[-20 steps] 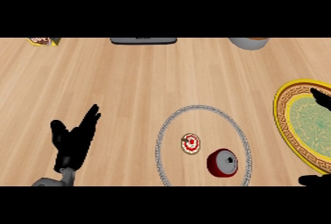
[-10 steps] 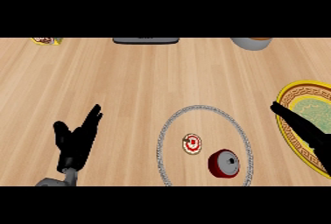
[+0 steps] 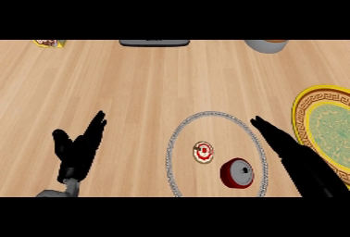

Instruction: Pick the can from the placemat and place it in the plate

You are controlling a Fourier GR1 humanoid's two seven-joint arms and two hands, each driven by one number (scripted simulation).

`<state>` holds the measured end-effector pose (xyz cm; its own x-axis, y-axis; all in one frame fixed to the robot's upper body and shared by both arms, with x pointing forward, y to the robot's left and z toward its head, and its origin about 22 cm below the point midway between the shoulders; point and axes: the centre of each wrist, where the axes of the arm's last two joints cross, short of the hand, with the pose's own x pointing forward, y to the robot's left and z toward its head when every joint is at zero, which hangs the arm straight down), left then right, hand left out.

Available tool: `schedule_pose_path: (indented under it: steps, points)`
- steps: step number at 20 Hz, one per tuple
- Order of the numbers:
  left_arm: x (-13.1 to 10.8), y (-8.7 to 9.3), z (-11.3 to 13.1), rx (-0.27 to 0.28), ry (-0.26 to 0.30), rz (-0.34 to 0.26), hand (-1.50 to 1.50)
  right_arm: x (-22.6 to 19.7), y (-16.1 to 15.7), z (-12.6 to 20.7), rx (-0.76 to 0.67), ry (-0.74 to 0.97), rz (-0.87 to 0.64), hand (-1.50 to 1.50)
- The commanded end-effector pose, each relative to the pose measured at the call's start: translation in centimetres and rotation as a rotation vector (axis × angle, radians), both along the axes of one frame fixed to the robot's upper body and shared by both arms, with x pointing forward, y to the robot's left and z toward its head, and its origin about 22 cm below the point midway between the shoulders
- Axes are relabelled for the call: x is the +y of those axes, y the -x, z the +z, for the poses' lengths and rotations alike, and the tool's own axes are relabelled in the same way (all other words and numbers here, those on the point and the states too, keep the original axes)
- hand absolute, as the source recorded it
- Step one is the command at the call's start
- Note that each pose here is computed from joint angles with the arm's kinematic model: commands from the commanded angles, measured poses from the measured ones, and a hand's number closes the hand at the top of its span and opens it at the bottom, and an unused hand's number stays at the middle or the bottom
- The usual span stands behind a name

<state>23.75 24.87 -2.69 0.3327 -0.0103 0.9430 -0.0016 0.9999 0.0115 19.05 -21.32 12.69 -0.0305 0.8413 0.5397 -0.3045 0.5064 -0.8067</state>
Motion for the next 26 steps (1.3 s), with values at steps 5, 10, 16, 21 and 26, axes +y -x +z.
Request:
schedule_pose_path:
  steps: [5,10,16,21,26]
  points:
    - [-0.2,0.9,-1.1,0.047,0.001,0.005,0.00,2.4,0.8,-2.7,0.041,0.001,0.013,-1.50]
    - [-0.5,-1.5,0.3,0.041,0.017,-0.008,0.00,3.8,0.3,-2.5,0.023,0.071,-0.006,-1.50]
    - [0.6,-0.3,-1.8,0.046,0.020,-0.008,0.00,2.0,-0.2,-5.0,0.042,0.147,-0.041,-1.50]
    - [-0.9,1.7,-0.8,0.042,0.013,-0.012,0.00,4.3,-1.1,-5.6,0.063,0.123,-0.028,-1.50]
    - [-1.5,1.2,0.2,0.056,0.003,-0.016,0.00,4.3,-1.2,-8.5,0.092,0.154,-0.008,-1.50]
